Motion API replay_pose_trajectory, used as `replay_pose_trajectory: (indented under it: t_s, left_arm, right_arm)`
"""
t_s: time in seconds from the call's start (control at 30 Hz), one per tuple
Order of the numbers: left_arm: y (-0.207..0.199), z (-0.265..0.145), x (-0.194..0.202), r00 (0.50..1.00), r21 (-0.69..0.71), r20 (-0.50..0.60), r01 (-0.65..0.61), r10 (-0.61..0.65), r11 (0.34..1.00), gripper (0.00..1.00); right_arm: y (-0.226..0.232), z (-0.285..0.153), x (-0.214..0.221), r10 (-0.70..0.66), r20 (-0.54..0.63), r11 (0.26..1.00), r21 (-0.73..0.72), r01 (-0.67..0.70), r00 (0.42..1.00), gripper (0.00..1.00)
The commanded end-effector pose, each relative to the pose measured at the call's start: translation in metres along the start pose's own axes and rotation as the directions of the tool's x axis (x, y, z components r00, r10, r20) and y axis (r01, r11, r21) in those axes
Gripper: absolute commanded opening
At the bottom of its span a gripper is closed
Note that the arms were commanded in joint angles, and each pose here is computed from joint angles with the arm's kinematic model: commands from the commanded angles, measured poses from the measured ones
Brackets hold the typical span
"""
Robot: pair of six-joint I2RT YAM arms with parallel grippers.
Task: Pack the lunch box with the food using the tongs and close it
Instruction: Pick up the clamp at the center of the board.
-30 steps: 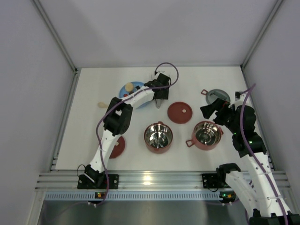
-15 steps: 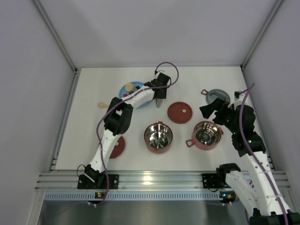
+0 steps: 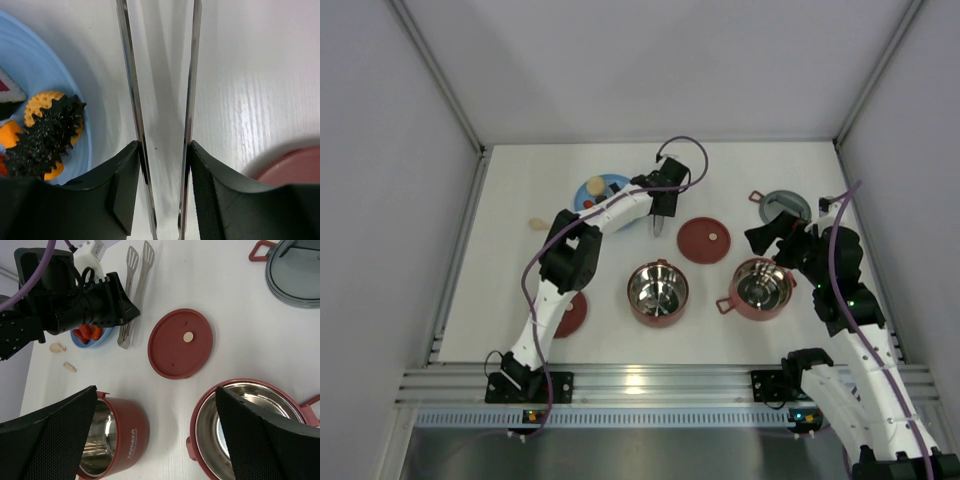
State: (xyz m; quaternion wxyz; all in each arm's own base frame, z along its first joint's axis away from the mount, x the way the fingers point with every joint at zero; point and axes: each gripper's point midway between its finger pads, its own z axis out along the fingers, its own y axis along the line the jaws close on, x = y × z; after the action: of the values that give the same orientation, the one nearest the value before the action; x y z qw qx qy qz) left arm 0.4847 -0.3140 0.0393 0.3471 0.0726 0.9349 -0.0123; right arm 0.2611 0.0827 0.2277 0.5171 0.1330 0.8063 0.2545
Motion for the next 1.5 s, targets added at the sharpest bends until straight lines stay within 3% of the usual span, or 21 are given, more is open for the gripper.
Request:
replay_pose_trajectory:
  t_s: [0.0,0.63,0.87,1.13,1.47]
  left_arm:
    - [-0.001,-0.059,-0.042,0.995,0.004,0.101,-0.016,0.016,1.0,0.48]
    - [0.011,-0.135,-0.05,0.985,-0.014,0.168,-0.031,0.032,0.999,0.47]
    - [0.02,-0.186,-0.053,0.977,-0.002,0.214,-0.013,0.013,1.0,0.47]
    - [0.043,-0.244,-0.034,0.973,0.049,0.226,0.032,-0.042,0.998,0.46]
    - [0.07,-0.27,0.014,0.98,0.086,0.192,0.039,-0.055,0.996,0.51]
  right_arm:
    - [0.006,-0.002,-0.012,0.004,0.064,0.999,-0.036,-0.002,0.998,0.99]
    - [0.005,-0.009,-0.002,0.016,0.064,0.998,-0.058,-0.012,0.998,0.99]
    - [0.004,-0.016,0.001,0.01,0.073,0.998,-0.058,-0.006,0.997,0.99]
    - [0.006,-0.021,0.006,0.012,0.073,0.997,-0.08,-0.006,0.997,0.99]
    - [0.005,-0.02,0.01,0.015,0.064,0.996,-0.09,-0.009,0.998,1.0]
